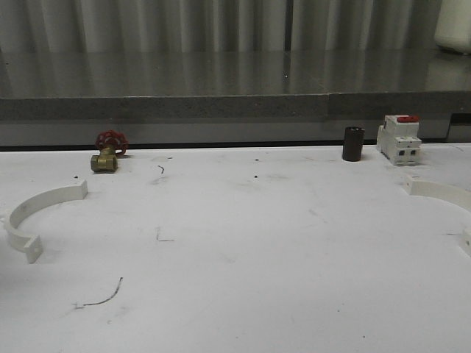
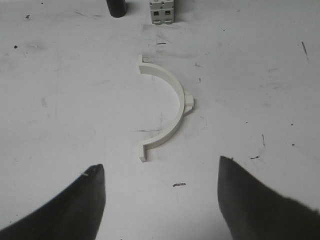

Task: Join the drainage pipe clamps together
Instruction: 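Lower the left gripper onto the white clamp half and grasp its rim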

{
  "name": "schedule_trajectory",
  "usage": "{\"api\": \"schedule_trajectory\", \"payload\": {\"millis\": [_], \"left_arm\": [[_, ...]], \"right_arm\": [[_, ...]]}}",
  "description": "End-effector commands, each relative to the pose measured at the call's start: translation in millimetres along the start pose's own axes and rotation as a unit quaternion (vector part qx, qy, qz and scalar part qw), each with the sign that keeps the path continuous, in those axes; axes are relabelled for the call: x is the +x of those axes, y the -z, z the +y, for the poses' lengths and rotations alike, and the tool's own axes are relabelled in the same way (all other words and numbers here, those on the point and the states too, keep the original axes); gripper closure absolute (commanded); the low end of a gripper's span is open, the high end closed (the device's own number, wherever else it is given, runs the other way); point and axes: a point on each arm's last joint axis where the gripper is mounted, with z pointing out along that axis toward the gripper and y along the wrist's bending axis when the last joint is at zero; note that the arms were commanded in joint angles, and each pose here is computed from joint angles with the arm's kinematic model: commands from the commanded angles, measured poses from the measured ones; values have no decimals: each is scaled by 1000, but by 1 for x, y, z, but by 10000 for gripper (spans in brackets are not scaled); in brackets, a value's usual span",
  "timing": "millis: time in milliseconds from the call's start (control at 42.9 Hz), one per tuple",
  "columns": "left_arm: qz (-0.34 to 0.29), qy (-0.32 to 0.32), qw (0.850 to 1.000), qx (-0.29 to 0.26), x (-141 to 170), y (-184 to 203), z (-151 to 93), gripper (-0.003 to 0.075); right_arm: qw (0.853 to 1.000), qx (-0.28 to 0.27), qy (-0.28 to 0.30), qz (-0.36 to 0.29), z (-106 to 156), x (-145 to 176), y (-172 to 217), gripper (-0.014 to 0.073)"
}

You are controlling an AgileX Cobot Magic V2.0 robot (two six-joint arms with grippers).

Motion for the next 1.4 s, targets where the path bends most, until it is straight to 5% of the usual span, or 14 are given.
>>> {"api": "schedule_trajectory", "payload": {"millis": [0,722,1375], "left_arm": [[-32,-22,999,1,-24,-1,-7,311],[90,-71,993,10,-50,-118,-23,311],[138,-61,988,34,-42,-148,-22,314]], "right_arm": [[999,-1,8,-48,1,-15,6,85],[999,-1,8,-48,1,-15,6,85],[999,-1,8,-48,1,-15,6,85]]}}
